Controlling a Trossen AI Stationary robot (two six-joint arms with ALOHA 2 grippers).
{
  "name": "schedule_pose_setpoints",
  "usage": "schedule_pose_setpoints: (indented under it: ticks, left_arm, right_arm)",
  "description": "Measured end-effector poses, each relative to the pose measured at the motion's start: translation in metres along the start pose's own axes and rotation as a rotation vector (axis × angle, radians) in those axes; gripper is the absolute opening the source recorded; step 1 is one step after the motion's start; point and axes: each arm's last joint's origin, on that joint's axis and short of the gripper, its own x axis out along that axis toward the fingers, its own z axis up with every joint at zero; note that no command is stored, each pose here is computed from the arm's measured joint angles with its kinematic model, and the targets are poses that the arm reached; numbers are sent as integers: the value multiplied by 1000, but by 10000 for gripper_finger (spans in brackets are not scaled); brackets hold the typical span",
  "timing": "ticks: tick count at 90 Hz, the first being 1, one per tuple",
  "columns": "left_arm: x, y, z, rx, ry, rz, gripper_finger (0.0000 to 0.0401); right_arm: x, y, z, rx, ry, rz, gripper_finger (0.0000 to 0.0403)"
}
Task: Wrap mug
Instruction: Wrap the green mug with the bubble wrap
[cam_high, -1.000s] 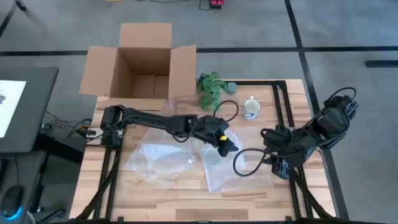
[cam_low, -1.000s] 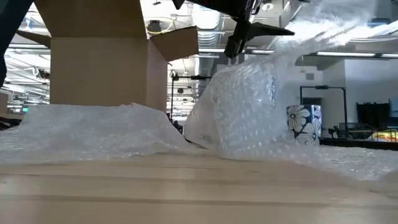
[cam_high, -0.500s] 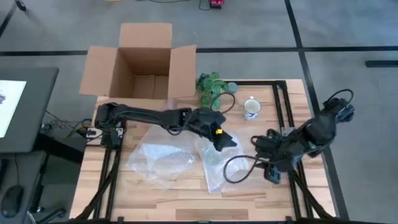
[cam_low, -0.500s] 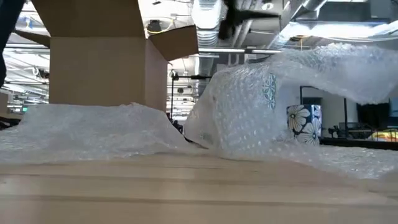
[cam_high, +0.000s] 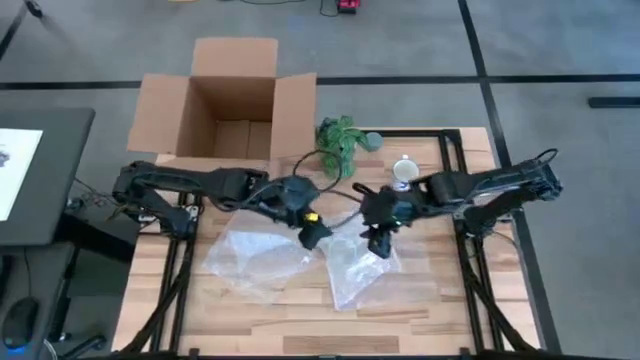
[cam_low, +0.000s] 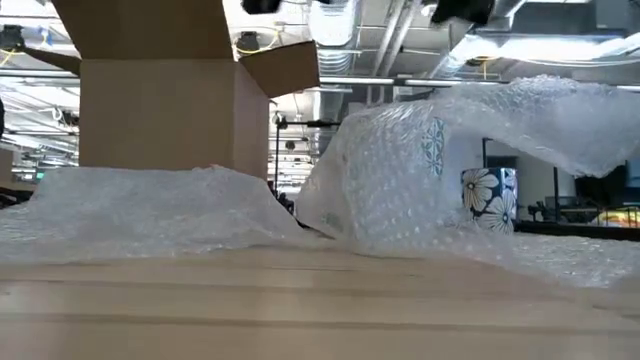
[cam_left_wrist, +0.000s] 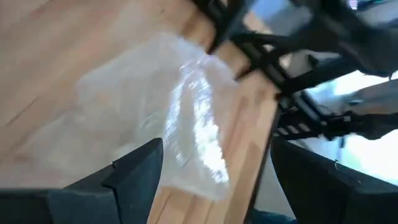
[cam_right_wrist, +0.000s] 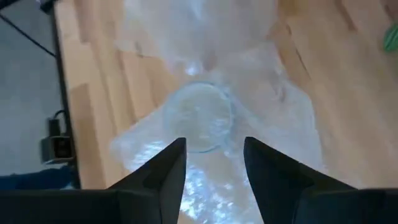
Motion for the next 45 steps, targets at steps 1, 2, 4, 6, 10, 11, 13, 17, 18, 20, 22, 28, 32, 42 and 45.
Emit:
schedule_pose_setpoints:
  ticks: [1,2,4,6,10,11,13,17,18,20,22,28,32,42,45]
  left_arm:
    - [0,-1,-1,1,1,3,276]
    - [0,-1,-2,1,1,7,276]
    - [0,-2,-5,2,5,15,276]
    - [0,-3,-7,4,10,19,276]
    - [0,-6,-11,5,13,25,276]
    - [1,-7,-12,5,13,26,276]
    - [1,-9,-14,4,14,27,276]
    - [2,-11,-18,2,16,29,276]
    - [3,-12,-19,1,16,30,276]
    - [4,-13,-20,-1,16,34,276]
    - [5,-14,-22,-3,17,36,276]
    - [7,-18,-27,-6,21,42,276]
    - [8,-19,-30,-11,15,50,276]
    - [9,-22,-36,-23,16,72,276]
    - [9,-23,-38,-25,12,76,276]
  right_arm:
    - [2,-2,0,3,2,7,150]
    - [5,-4,0,7,1,15,150]
    - [10,-7,-1,12,3,36,150]
    - [15,-10,-2,15,2,55,150]
    - [23,-17,-4,20,1,78,150]
    - [25,-18,-4,23,-2,80,150]
    - [29,-22,-5,31,-6,76,150]
    - [36,-31,-7,54,-10,62,150]
    - [38,-34,-7,63,-9,57,150]
    - [41,-40,-9,81,-5,44,150]
    - [43,-46,-11,103,2,23,150]
    - [49,-65,-18,193,22,-114,148]
    - [50,-78,-25,268,44,-244,145]
    - [44,-99,-36,355,103,-482,133]
    - [42,-101,-36,353,114,-493,130]
